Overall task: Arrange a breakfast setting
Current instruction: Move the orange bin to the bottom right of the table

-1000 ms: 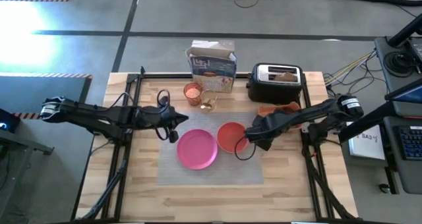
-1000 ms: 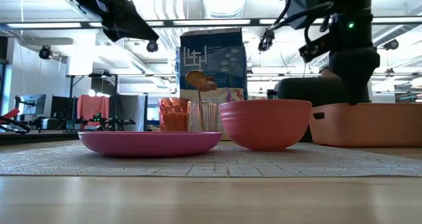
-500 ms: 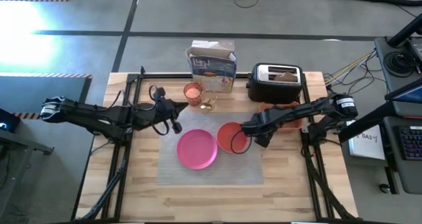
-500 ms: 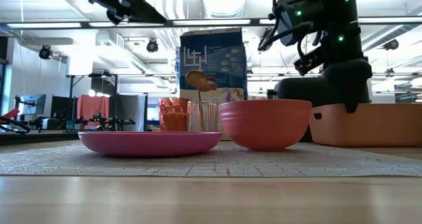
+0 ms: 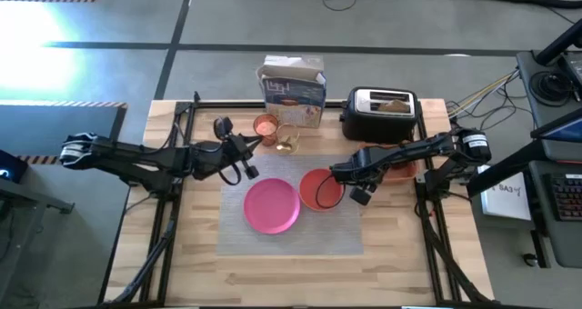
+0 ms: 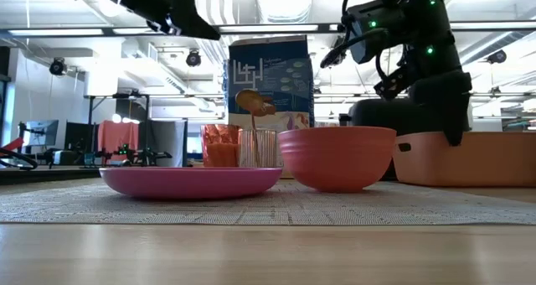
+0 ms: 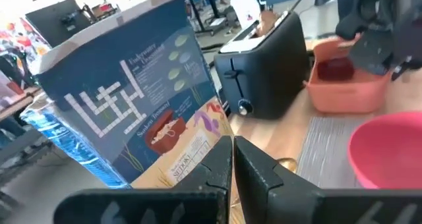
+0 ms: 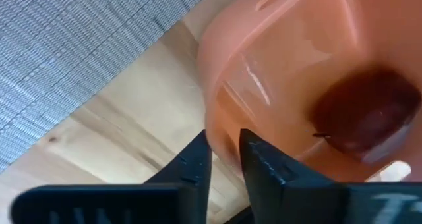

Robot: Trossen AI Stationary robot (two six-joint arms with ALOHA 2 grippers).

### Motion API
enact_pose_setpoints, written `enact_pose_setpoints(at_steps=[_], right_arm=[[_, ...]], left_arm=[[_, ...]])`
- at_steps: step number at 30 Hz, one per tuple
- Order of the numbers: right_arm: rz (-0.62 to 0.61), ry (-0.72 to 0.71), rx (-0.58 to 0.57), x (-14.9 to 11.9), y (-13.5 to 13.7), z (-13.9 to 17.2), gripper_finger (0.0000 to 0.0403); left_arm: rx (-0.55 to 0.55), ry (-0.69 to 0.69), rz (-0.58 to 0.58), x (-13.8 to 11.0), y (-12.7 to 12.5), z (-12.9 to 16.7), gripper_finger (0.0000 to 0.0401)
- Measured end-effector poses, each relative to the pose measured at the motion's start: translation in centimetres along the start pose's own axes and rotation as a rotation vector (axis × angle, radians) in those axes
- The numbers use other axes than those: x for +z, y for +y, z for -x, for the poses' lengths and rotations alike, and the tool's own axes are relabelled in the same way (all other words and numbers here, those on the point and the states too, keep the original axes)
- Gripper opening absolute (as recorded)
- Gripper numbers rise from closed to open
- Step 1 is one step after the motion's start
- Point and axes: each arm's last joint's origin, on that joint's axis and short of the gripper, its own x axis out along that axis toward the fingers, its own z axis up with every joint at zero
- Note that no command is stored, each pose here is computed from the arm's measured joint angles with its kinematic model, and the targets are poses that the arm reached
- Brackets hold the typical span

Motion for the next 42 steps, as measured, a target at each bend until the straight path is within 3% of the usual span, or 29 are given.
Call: enact_pose_setpoints(at_steps=[6, 16, 23, 26, 34, 38, 42], right_arm=[[0.002, 0.015, 0.02, -0.1, 0.1, 0.0, 0.0017], [0.013, 0.065, 0.083, -0.6, 0.7, 0.1, 0.001], [-0.154, 0.107, 0.128, -0.8, 1.1, 0.2, 0.0009], [-0.168, 0.114, 0.142, -0.9, 1.3, 0.3, 0.0009], [0.062, 0.056, 0.188, -1.7, 3.1, 2.2, 0.0008], [0.229, 0.049, 0.239, -2.9, 4.7, 3.3, 0.0008], [0.298, 0.053, 0.28, -4.6, 6.4, 4.1, 0.0008]], left_arm=[[0.032, 0.017, -0.005, -0.4, 0.3, -0.9, 0.0], [0.045, 0.023, 0.006, -0.4, 0.6, -1.1, 0.0], [0.044, 0.024, 0.006, -0.5, 0.6, -1.2, 0.0], [0.043, 0.024, 0.006, -0.5, 0.6, -1.2, 0.0], [0.042, 0.023, 0.006, -0.5, 0.6, -1.2, 0.0], [0.041, 0.025, 0.005, -0.5, 0.6, -1.2, 0.0], [0.041, 0.026, 0.004, -0.5, 0.6, -1.2, 0.0]])
